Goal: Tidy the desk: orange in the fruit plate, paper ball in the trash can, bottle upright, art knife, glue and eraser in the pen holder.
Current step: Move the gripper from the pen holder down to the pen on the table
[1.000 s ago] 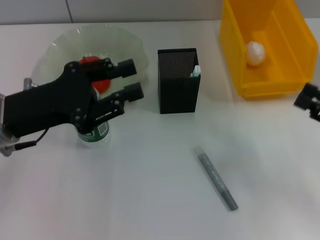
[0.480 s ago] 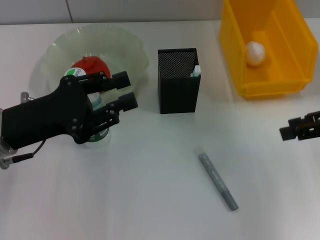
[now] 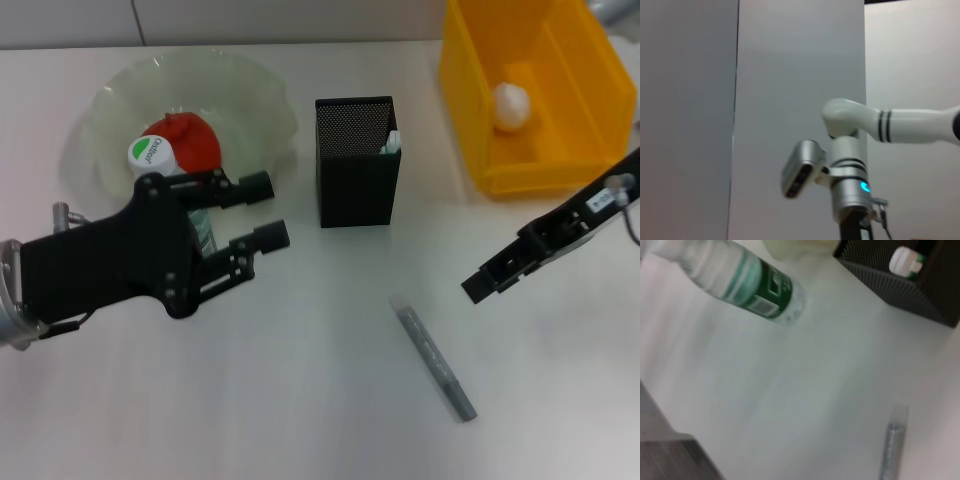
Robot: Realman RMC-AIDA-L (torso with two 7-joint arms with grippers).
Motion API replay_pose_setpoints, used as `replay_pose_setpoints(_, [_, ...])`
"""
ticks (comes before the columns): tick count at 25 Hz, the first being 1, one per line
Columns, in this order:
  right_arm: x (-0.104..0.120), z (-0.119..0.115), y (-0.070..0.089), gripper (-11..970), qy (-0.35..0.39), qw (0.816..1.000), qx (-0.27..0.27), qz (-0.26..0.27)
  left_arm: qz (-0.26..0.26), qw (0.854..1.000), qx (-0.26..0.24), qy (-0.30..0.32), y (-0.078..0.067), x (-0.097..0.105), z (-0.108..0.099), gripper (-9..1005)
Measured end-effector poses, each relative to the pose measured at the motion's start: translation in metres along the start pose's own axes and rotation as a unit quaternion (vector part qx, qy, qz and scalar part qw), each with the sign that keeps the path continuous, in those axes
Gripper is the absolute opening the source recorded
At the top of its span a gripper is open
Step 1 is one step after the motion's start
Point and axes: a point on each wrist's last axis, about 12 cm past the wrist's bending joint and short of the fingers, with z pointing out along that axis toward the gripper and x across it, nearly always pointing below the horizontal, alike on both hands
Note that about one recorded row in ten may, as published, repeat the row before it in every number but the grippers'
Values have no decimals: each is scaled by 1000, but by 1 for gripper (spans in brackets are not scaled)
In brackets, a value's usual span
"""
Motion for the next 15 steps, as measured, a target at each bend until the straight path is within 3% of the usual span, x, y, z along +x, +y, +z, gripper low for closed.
replay_pose_setpoints(6, [-24, 19, 4, 561, 48, 997, 50, 17, -10, 999, 14, 34, -5, 8, -2, 425])
replay_pose_setpoints(15, [-42, 51, 27, 560, 115, 989, 92, 0, -24, 996, 27, 81, -6, 17, -4, 428])
